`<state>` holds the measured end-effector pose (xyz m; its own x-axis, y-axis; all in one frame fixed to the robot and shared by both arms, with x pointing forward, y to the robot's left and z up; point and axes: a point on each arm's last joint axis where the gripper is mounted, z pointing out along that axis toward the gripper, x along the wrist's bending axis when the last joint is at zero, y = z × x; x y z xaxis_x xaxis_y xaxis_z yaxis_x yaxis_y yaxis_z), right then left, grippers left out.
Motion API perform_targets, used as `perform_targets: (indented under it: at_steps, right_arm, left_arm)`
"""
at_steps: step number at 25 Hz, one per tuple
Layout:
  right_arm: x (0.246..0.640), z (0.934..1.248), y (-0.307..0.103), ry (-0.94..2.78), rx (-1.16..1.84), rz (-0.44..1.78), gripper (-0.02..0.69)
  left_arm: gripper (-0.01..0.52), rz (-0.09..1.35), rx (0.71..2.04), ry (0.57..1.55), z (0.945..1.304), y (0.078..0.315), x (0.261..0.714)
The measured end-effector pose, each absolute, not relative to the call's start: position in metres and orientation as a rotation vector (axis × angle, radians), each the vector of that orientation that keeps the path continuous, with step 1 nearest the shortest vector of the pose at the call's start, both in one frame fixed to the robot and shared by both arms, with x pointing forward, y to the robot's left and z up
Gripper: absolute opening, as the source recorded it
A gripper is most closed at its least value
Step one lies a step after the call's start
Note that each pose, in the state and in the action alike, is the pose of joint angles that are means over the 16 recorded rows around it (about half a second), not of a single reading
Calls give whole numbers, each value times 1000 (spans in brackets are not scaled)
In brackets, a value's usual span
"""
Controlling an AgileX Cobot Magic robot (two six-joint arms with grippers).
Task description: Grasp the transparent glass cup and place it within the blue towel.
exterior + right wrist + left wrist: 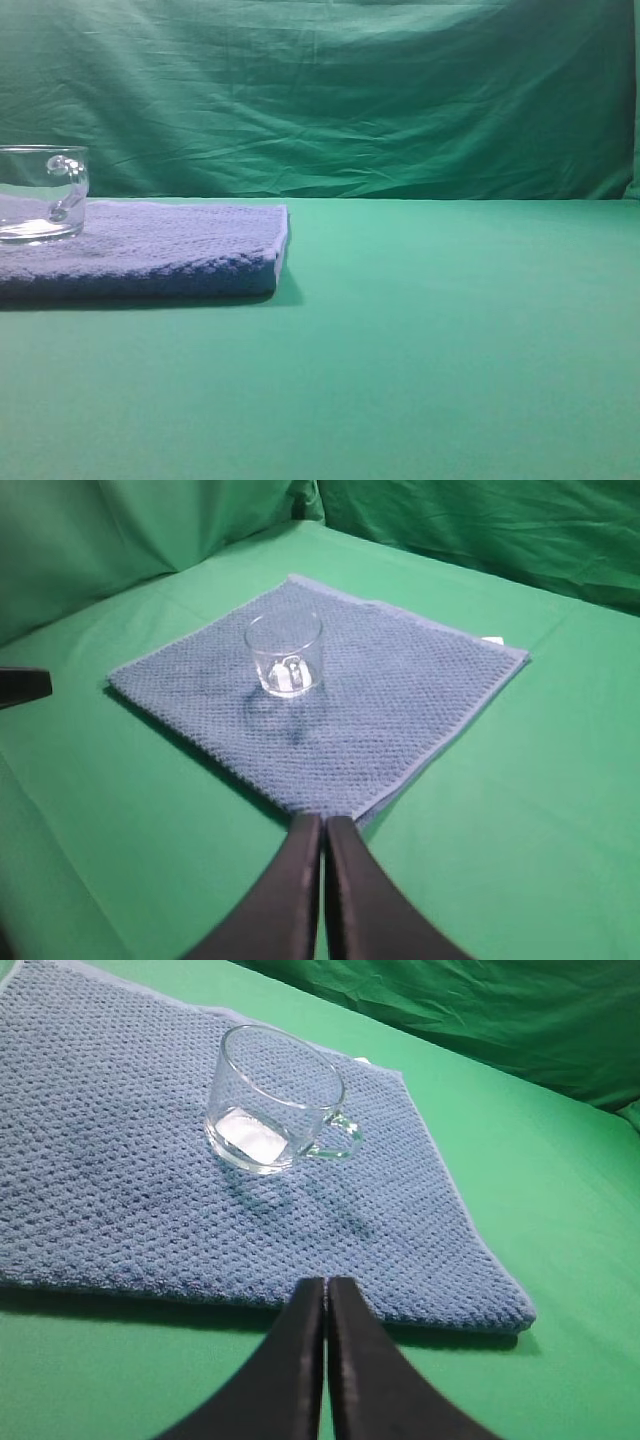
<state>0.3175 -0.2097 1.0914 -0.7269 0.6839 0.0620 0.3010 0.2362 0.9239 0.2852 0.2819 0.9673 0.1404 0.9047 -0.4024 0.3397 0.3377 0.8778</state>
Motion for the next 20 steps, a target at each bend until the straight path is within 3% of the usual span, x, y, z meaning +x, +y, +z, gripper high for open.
perform_targets:
  at_steps: [10, 20]
  right_arm:
    - [315, 1082, -227, 2106, 991, 1417, 0]
    - [302, 1045, -268, 1823, 1195, 1323, 0]
  left_arm:
    - [0, 605, 1219, 1428, 967, 282, 285]
    - [0, 605, 1219, 1428, 967, 282, 285]
